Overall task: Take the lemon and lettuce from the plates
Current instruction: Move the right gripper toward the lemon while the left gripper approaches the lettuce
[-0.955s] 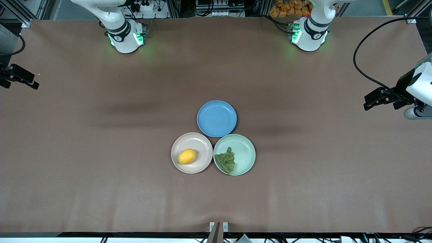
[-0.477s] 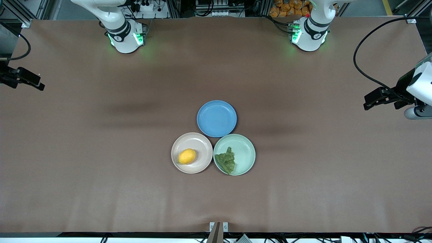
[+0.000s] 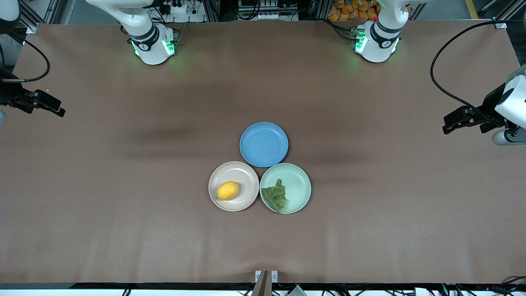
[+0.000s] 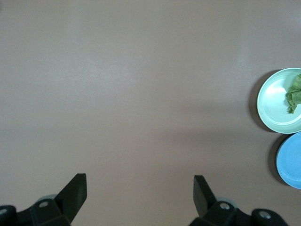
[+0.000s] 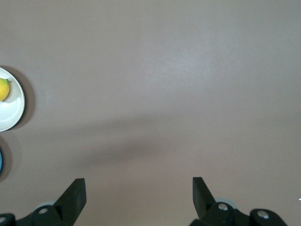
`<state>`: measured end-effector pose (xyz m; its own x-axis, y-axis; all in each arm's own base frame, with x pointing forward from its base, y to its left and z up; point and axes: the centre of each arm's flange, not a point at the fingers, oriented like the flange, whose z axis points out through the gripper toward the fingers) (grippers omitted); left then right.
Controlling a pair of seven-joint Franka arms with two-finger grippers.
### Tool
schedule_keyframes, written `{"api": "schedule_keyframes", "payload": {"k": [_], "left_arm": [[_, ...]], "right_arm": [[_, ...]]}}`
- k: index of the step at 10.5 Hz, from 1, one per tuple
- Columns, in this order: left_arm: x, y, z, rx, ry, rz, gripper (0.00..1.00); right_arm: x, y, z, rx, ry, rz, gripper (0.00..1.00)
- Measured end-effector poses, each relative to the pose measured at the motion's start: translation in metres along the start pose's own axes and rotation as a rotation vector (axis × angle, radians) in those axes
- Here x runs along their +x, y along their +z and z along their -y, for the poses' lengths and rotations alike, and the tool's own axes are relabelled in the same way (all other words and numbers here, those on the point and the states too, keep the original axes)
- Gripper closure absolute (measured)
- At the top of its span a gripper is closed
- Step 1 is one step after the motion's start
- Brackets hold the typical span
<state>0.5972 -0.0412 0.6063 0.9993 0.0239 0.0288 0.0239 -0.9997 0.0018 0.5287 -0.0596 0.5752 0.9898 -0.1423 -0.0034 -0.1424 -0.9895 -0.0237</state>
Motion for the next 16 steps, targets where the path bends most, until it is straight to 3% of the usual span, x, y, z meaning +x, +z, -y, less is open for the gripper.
{"api": "schedule_keyframes", "payload": {"k": [9,14,16], "left_arm": [[0.003,0.025,-0.053,-0.005,0.093,0.032,0.0],[0.011,0.055,-0.114,-0.024,0.185,0.02,0.0],[0.017,0.074,-0.135,-0.048,0.207,0.014,0.0]], "right_arm": [[0.006,0.065,0.058,0.006,0.115,-0.046,0.0],[0.037,0.144,0.114,-0.003,0.265,-0.052,0.0],[0.047,0.168,0.129,-0.012,0.26,-0.045,0.0]]}}
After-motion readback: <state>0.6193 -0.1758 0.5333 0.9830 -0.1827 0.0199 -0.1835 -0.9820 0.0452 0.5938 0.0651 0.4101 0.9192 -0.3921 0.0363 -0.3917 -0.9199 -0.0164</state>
